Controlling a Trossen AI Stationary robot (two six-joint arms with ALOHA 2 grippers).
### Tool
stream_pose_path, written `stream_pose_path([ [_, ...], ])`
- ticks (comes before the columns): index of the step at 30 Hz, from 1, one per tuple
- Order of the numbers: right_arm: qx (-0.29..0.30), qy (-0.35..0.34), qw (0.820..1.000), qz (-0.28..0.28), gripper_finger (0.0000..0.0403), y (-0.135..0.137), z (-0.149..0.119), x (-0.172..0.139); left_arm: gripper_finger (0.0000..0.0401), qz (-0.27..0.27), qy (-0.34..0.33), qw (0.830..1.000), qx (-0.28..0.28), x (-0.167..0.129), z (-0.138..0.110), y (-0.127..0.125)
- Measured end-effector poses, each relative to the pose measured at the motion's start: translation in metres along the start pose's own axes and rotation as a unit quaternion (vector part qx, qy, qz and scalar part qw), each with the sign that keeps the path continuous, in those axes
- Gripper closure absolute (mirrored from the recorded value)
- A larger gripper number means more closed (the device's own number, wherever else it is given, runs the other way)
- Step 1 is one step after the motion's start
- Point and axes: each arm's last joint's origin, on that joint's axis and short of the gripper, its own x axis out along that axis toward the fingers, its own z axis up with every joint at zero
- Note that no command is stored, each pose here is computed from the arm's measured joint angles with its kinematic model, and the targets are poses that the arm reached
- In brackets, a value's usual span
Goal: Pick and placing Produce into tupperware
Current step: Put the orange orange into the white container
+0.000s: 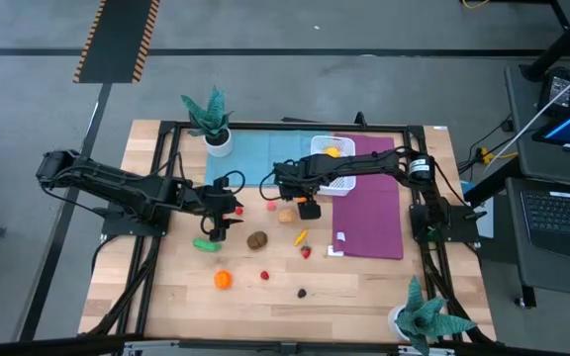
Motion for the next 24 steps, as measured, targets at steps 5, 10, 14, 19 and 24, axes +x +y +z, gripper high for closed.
stream_pose_path([
  [5,-0.011,-0.002,1.000,0.008,0.0106,0.0005,0.0000,0.0000,0.0194,0.000,0.000,1.000,0.000,0.0000,0.0000,0.0001],
  [10,-0.033,0.000,0.999,0.009,0.0106,0.0007,-0.0005,0.0001,0.0194,0.000,0.000,1.000,0.000,0.0000,0.0000,0.0000],
  [14,-0.068,0.002,0.998,0.010,0.0106,0.0009,-0.0009,0.0001,0.0194,0.000,0.000,1.000,0.000,0.0000,0.0000,0.0000],
  [19,-0.100,0.003,0.995,0.011,0.0106,0.0009,-0.0012,0.0001,0.0194,0.000,0.000,1.000,0.000,0.0000,0.0000,0.0000],
  [24,-0.125,0.010,0.992,0.014,0.0106,0.0014,-0.0026,0.0000,0.0194,0.000,0.000,1.000,0.000,0.0000,0.0000,0.0001],
])
